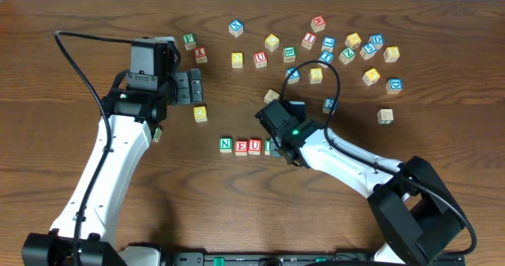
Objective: Spell out NEURIPS
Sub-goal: 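Open the right gripper and lift away from the I block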
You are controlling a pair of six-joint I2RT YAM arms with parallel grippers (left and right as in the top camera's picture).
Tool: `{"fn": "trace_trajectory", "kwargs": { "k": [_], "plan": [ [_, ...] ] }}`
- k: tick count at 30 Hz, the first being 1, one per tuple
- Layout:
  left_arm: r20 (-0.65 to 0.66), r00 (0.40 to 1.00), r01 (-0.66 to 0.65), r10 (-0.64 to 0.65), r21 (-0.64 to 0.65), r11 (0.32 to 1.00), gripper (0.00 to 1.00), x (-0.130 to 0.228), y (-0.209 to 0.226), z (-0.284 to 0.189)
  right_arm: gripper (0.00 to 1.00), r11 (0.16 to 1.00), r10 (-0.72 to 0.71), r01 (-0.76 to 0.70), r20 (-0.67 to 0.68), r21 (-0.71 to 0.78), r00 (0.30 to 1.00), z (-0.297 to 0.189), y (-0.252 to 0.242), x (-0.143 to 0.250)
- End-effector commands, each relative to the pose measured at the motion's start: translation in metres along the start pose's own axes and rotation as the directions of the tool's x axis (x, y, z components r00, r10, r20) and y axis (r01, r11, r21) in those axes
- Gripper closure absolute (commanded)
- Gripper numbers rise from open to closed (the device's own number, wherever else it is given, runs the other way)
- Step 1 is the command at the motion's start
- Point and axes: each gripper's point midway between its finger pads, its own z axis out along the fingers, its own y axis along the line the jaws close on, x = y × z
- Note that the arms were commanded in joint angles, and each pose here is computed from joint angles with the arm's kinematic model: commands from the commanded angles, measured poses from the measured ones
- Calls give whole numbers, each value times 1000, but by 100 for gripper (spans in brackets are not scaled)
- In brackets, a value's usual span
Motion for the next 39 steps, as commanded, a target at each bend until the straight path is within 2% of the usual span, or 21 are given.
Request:
{"fn": "trace_trajectory", "kwargs": {
  "k": [1, 30, 39],
  "plan": [
    [41, 999, -5, 5, -1, 1000, 0, -13, 1, -10, 59, 1000, 1, 0, 59, -8, 998, -12, 4, -22],
    [41, 999, -5, 5, -1, 1000, 0, -13, 1, -10, 59, 998, -47, 38, 195, 53, 980, -59, 10, -82],
    [41, 999, -5, 5, -1, 1000, 0, -13, 1, -10, 56, 998, -37, 26, 201, 60, 979, -71, 3, -97]
  ]
}}
